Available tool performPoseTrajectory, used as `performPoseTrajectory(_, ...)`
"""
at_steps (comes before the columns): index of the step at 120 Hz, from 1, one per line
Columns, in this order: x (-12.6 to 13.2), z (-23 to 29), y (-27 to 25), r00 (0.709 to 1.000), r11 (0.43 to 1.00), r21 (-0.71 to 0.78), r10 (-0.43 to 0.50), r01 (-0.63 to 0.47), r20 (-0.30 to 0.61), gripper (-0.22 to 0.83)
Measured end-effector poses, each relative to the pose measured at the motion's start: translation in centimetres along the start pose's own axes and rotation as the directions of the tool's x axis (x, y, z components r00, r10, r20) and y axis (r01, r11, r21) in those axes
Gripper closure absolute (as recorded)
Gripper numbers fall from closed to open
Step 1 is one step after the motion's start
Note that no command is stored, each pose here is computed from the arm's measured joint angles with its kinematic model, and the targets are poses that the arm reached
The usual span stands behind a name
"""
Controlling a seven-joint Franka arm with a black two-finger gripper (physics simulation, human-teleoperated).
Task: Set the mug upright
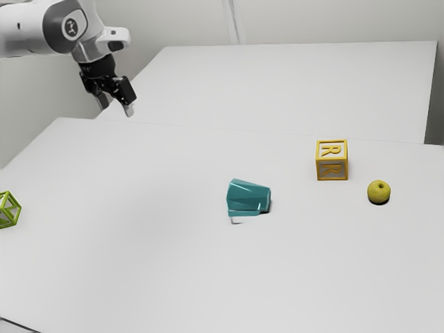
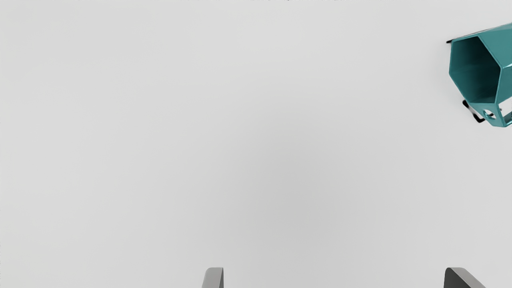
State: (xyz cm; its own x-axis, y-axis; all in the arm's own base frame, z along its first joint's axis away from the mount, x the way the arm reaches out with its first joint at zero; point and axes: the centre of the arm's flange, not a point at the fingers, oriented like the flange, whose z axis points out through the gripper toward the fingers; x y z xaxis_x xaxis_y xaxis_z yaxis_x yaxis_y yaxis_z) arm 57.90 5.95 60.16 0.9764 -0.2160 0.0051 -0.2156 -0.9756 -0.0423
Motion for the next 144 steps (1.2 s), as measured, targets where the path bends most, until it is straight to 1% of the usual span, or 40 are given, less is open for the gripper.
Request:
performPoseTrajectory(17, -1.3, 0.7, -0.1, 1.000, 1.000, -0.025, -0.015, 0.015, 0.001, 0.00)
performPoseTrajectory(32, -2.6, 3.4, 0.4, 0.999, 0.988, -0.144, -0.048, 0.049, 0.015, 0.00)
performPoseTrajectory(37, -3.3, 4.7, 0.7, 0.998, 0.978, -0.196, -0.062, 0.065, 0.021, 0.00)
performPoseTrajectory(49, -5.8, 8.0, 1.2, 0.993, 0.943, -0.312, -0.114, 0.118, 0.033, 0.00)
performPoseTrajectory(59, -6.2, 9.7, 1.1, 0.985, 0.904, -0.393, -0.167, 0.167, 0.033, 0.00)
performPoseTrajectory(76, -4.9, 12.7, 2.6, 0.972, 0.835, -0.505, -0.232, 0.217, 0.034, 0.00)
performPoseTrajectory(92, -3.2, 15.5, 4.6, 0.961, 0.787, -0.564, -0.275, 0.251, 0.044, 0.00)
performPoseTrajectory(107, -1.3, 18.5, 6.7, 0.951, 0.755, -0.592, -0.304, 0.281, 0.063, 0.00)
performPoseTrajectory(124, 0.9, 21.1, 10.5, 0.944, 0.723, -0.625, -0.319, 0.296, 0.077, 0.00)
performPoseTrajectory(134, 1.7, 22.8, 11.3, 0.931, 0.691, -0.645, -0.352, 0.327, 0.095, 0.00)
performPoseTrajectory(144, 3.2, 23.5, 12.3, 0.927, 0.682, -0.652, -0.365, 0.330, 0.088, 0.00)
